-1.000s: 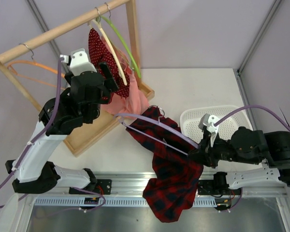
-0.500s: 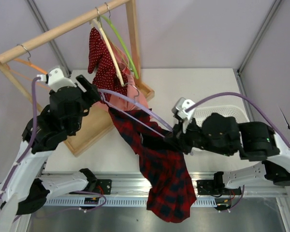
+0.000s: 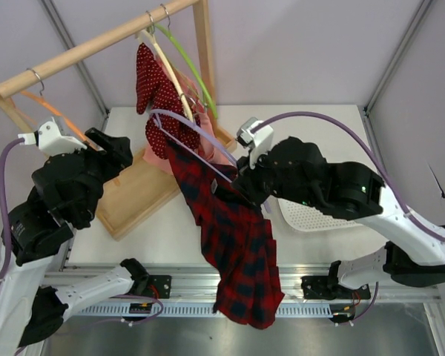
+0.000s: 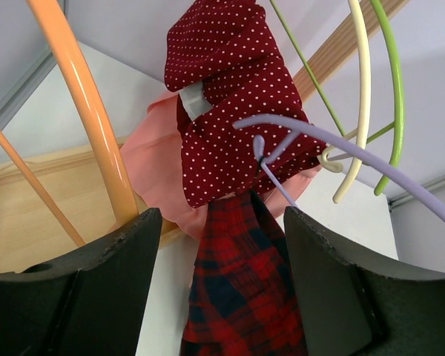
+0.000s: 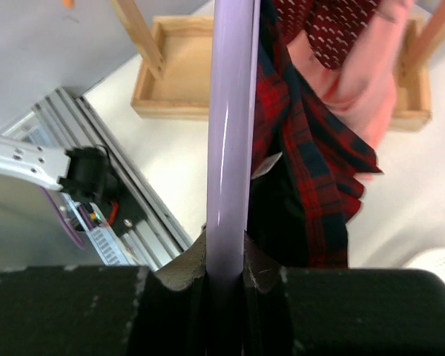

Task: Place the skirt on the hanger

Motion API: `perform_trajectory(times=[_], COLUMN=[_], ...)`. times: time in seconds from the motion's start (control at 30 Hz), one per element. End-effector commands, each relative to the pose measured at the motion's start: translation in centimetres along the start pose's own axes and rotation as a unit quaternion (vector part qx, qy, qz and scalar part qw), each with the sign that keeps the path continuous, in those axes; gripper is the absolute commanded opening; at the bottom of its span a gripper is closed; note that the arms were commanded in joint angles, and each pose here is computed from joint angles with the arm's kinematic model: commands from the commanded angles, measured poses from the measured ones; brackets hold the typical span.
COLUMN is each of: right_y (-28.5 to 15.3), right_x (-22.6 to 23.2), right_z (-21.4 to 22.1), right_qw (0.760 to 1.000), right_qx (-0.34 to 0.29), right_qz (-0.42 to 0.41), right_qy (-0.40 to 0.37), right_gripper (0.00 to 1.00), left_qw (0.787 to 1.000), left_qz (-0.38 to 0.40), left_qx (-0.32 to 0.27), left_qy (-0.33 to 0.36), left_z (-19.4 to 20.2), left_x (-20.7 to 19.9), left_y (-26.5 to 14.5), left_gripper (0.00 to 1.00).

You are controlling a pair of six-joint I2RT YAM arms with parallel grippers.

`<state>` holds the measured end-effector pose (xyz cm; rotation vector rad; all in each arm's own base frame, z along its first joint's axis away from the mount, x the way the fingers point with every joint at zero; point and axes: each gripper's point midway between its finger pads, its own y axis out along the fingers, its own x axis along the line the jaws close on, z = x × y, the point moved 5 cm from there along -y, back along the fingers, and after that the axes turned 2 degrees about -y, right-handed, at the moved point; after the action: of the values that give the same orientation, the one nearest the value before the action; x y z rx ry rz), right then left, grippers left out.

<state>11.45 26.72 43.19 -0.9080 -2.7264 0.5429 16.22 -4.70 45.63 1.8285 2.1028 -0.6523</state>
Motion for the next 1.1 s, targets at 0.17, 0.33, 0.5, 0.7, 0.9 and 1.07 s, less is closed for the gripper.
perform_trajectory(times=[0.17,0.33,0.5,0.7,0.9,1.07], right_y=[0.3,2.6,4.8,5.9,8.9,10.9], right_x=[3.8,3.6,2.2,2.7,3.0,1.4], right_z=[-10.8,-12.1,-13.6,-15.5,-15.8,-16.3], right_qw=[0.983,0.981,0.979,0.965,0.964,0.969], right_qx=[-0.152,-0.174,-0.19,-0.218,-0.22,-0.229], right_qz=[-0.107,-0.09,-0.068,-0.139,-0.134,-0.071], right_qy=[0.01,0.005,0.021,0.053,0.059,0.063], right_gripper=[0.0,0.0,0.0,0.0,0.0,0.0], left_qw=[1.0,1.0,1.0,1.0,1.0,0.999], left_qz=[-0.011,-0.007,0.0,0.003,0.005,0.007], left_qx=[-0.016,-0.013,-0.011,-0.015,-0.017,-0.017], left_qy=[0.016,0.023,0.025,0.024,0.026,0.027], left_z=[-0.5,-0.6,-0.4,-0.6,-0.6,-0.5], left_x=[1.0,0.8,0.8,1.0,1.0,1.0], left_y=[-0.2,-0.3,-0.3,-0.6,-0.6,-0.5], left_gripper=[0.74,0.74,0.74,0.74,0.74,0.74])
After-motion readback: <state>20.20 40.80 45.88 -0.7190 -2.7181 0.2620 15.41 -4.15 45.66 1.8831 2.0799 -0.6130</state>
